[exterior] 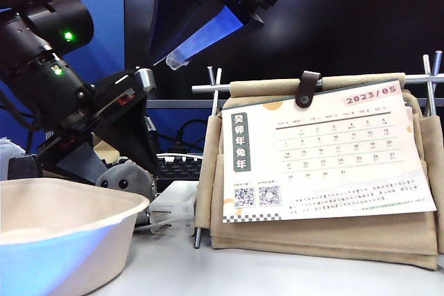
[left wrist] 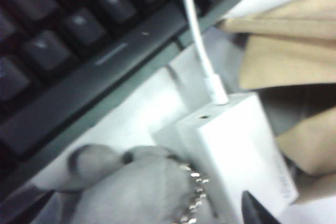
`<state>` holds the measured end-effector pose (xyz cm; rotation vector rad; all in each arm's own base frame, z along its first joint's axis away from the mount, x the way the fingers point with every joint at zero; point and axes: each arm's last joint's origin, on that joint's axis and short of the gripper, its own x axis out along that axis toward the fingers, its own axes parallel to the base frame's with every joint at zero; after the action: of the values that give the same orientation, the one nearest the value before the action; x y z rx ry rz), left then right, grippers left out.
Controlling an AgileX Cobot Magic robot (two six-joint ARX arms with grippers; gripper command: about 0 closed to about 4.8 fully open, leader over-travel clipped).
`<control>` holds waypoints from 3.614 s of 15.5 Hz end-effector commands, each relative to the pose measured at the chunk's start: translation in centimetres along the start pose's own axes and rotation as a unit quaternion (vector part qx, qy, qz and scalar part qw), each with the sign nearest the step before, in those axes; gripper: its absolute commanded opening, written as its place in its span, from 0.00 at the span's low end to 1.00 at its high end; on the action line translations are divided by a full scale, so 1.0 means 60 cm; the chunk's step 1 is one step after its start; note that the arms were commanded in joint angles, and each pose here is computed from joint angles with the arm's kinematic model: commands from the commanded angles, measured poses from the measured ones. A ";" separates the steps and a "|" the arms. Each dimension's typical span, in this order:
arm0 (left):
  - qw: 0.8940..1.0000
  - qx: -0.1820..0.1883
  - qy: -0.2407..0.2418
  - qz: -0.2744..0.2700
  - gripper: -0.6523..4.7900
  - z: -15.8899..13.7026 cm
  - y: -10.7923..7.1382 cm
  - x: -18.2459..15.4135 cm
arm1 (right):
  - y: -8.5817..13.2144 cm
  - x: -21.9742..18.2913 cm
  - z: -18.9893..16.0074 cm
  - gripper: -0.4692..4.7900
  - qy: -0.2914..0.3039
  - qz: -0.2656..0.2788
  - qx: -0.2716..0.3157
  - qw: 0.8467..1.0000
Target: Identity fluffy octopus among items on the table, put them into the paper lunch box.
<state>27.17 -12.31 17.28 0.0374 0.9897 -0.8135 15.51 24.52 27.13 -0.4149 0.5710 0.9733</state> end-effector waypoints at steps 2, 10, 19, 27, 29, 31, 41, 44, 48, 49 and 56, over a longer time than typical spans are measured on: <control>1.000 0.005 -0.002 0.013 0.78 0.001 0.001 -0.001 | 0.000 -0.003 0.006 0.37 -0.012 0.001 0.002 1.000; 1.000 0.003 0.003 0.019 0.44 -0.001 0.002 0.000 | 0.000 -0.003 0.006 0.37 -0.012 0.001 0.002 1.000; 1.000 0.000 0.005 0.014 0.44 0.009 -0.004 -0.013 | 0.000 -0.003 0.006 0.37 -0.012 0.001 0.002 1.000; 0.999 0.011 -0.018 0.025 0.44 0.012 -0.039 -0.085 | 0.003 -0.003 0.006 0.37 -0.014 0.035 0.026 0.999; 0.999 0.005 -0.004 0.041 0.44 0.004 -0.045 -0.100 | 0.006 -0.003 0.005 0.37 -0.012 0.059 0.026 0.998; 0.999 -0.002 0.012 0.039 0.44 -0.003 -0.050 -0.108 | 0.007 -0.004 0.002 0.37 -0.002 0.068 0.030 0.997; 0.999 -0.035 0.004 0.038 0.44 -0.024 -0.083 -0.171 | 0.007 -0.004 -0.005 0.37 0.020 0.069 0.031 0.997; 0.998 -0.048 0.022 0.037 0.44 -0.038 -0.093 -0.188 | 0.009 -0.004 -0.005 0.37 0.019 0.082 0.031 0.996; 0.996 -0.060 0.050 0.036 0.44 -0.048 -0.094 -0.188 | 0.011 -0.005 -0.005 0.37 0.018 0.106 0.041 0.993; 0.996 -0.061 0.055 0.035 0.44 -0.050 -0.095 -0.188 | 0.011 -0.005 -0.005 0.37 0.018 0.106 0.041 0.993; 0.997 -0.044 0.064 0.025 0.44 -0.050 -0.108 -0.179 | 0.012 -0.005 -0.005 0.37 0.019 0.119 0.045 0.992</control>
<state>17.82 -9.33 25.74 0.0374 1.1495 -0.7233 14.72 24.49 26.70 -0.3016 0.7209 1.1554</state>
